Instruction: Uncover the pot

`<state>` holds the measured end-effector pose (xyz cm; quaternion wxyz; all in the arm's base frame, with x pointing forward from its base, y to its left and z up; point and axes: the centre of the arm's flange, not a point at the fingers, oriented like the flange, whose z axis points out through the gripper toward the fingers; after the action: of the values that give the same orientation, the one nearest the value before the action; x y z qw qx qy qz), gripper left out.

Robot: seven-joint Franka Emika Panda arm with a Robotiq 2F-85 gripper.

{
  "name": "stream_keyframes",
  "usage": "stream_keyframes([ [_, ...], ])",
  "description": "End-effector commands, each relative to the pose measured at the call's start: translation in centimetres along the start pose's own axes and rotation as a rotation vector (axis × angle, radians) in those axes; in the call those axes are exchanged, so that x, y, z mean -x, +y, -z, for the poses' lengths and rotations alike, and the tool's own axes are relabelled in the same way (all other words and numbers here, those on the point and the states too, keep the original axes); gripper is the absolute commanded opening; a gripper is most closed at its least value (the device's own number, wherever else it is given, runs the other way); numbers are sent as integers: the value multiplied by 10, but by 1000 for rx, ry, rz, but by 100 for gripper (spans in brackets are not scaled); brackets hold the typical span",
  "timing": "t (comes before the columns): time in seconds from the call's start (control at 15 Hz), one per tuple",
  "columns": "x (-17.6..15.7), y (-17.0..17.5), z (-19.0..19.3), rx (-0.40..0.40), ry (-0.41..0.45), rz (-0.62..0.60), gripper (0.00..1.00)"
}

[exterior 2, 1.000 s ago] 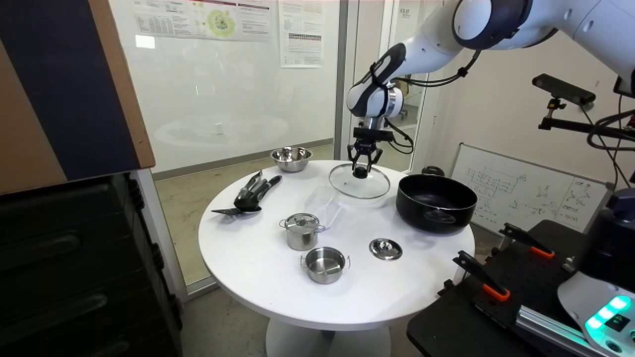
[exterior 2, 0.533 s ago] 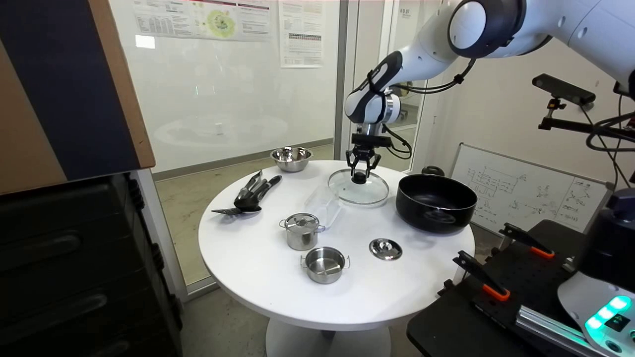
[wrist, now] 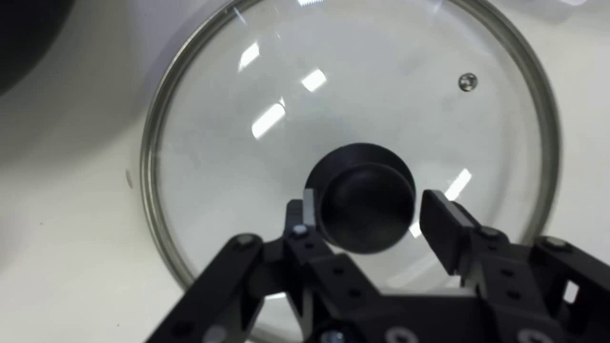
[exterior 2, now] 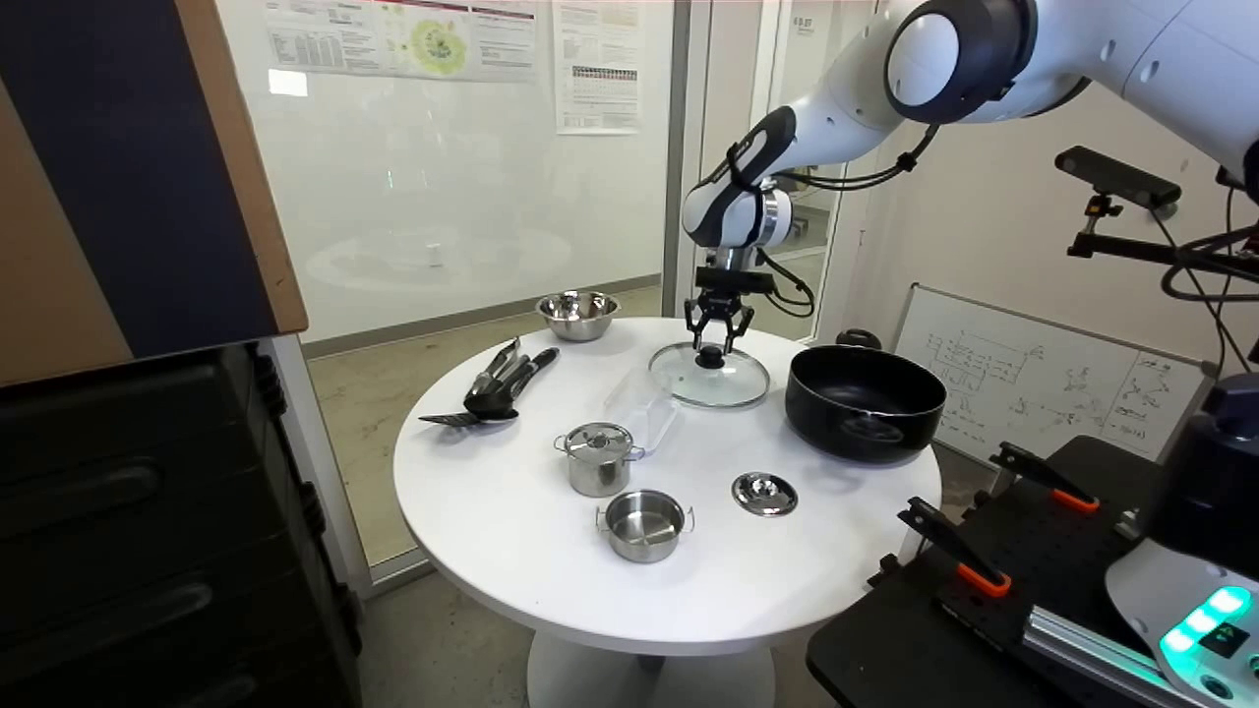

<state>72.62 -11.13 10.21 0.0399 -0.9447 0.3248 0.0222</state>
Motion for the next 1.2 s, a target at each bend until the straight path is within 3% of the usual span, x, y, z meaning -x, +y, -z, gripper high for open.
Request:
stream_keyframes([
  [0.0, -11, -9, 11, -13, 12, -27, 88],
  [0.13, -14, -9, 14, -16, 21, -31, 99],
  [0.33, -15, -10, 22, -26, 25, -36, 100],
  [0.6, 1, -2, 76, -44, 34, -22, 100],
  [0.8, 22, 16, 133, -49, 31, 89, 100],
  [1.13, 66, 52, 190, -29, 14, 297, 100],
])
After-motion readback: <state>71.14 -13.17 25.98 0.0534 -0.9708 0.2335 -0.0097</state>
